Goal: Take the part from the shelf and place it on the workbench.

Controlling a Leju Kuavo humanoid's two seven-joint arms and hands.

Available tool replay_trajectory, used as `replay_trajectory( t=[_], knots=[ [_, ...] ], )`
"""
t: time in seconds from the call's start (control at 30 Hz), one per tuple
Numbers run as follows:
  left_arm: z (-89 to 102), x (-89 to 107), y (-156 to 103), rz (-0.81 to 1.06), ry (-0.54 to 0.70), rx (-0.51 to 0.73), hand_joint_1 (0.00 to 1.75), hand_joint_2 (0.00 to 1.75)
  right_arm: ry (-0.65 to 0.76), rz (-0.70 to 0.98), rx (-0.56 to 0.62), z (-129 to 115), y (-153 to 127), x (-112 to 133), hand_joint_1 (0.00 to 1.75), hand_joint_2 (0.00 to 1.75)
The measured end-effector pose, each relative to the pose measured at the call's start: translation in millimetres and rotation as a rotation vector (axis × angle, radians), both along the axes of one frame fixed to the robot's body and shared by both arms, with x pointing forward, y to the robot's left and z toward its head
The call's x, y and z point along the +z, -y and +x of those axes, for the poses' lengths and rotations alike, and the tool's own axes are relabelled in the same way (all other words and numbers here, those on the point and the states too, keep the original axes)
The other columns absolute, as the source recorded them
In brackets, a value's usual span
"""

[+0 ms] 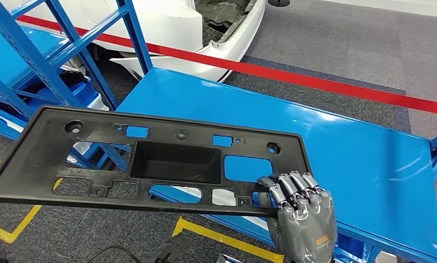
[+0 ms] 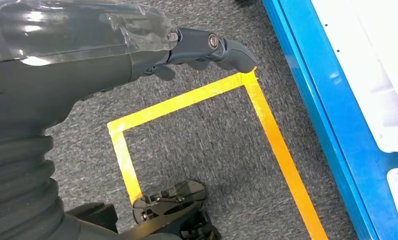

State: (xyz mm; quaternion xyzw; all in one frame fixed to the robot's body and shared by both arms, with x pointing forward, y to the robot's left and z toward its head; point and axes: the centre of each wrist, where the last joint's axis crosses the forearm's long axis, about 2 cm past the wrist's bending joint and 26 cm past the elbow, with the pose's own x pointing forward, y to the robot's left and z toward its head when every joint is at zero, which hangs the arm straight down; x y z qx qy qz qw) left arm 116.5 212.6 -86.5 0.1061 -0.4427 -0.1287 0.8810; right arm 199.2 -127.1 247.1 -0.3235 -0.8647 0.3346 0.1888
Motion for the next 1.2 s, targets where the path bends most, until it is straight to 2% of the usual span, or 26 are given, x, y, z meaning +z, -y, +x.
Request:
replay_trajectory(
  t=[1.2],
  knots=[
    [4.8,1.7,3.8,-0.012,0.007,-0.005,0.0,1.75,-0.005,0.015,0.015,0.7,-2.0,1.8,1.75,1.75]
  ],
)
